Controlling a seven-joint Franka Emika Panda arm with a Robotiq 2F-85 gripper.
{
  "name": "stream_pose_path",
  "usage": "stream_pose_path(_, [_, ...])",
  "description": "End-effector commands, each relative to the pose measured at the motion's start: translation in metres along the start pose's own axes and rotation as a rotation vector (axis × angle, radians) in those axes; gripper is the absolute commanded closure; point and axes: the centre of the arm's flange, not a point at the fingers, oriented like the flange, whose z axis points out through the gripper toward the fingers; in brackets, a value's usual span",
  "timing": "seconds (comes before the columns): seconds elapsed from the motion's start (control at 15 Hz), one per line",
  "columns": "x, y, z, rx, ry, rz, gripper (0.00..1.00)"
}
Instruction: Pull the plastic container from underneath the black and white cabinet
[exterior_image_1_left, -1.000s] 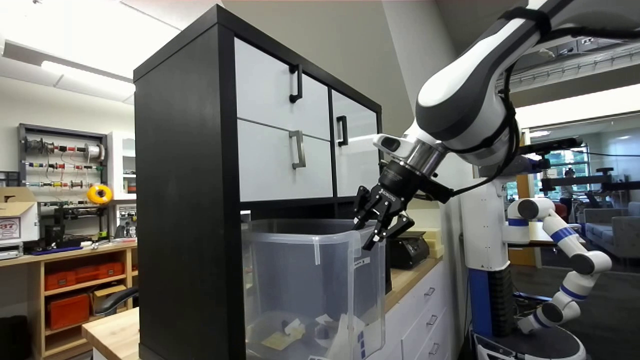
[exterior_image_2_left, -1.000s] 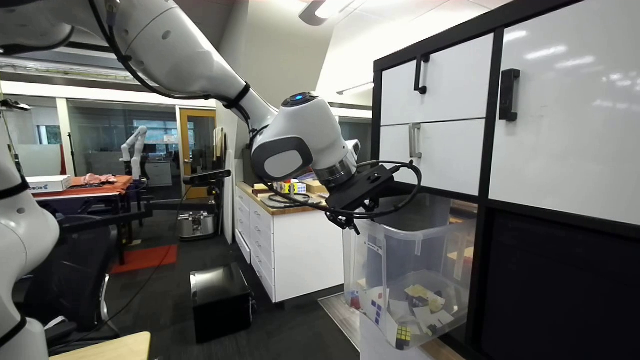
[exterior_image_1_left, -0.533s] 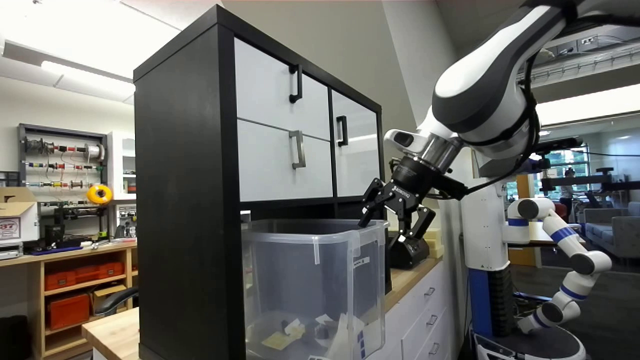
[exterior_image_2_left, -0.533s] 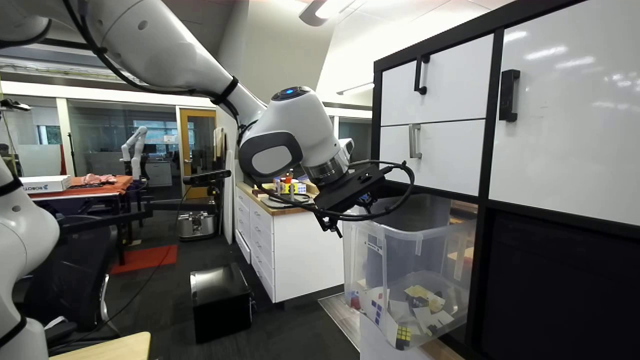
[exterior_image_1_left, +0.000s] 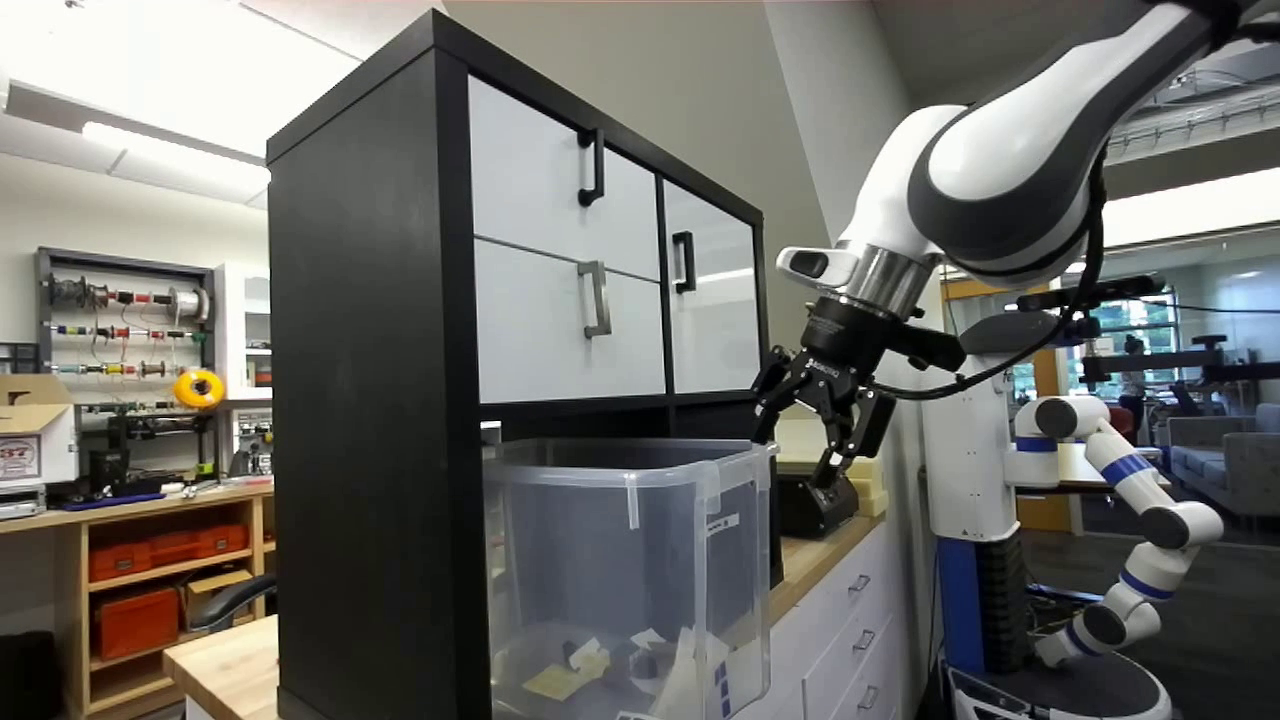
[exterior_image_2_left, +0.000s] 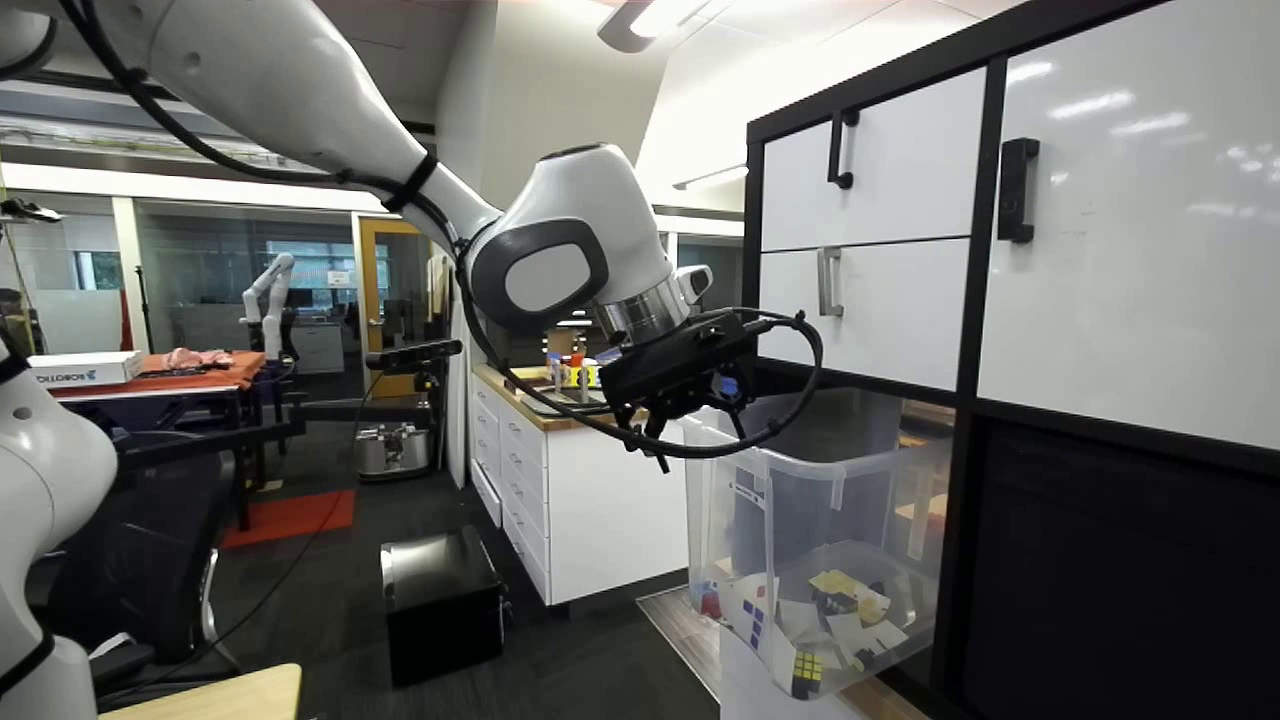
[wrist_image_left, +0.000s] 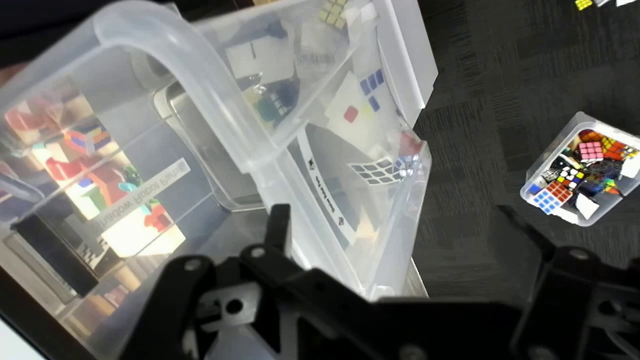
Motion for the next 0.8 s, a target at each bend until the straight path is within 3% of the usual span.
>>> stream_pose_path(0.0, [0.008, 0.005, -0.029, 0.025, -0.077, 0.131, 0.00])
stream_pose_path(0.73, [0.000, 0.041, -0.041, 0.090, -0.308, 0.594, 0.00])
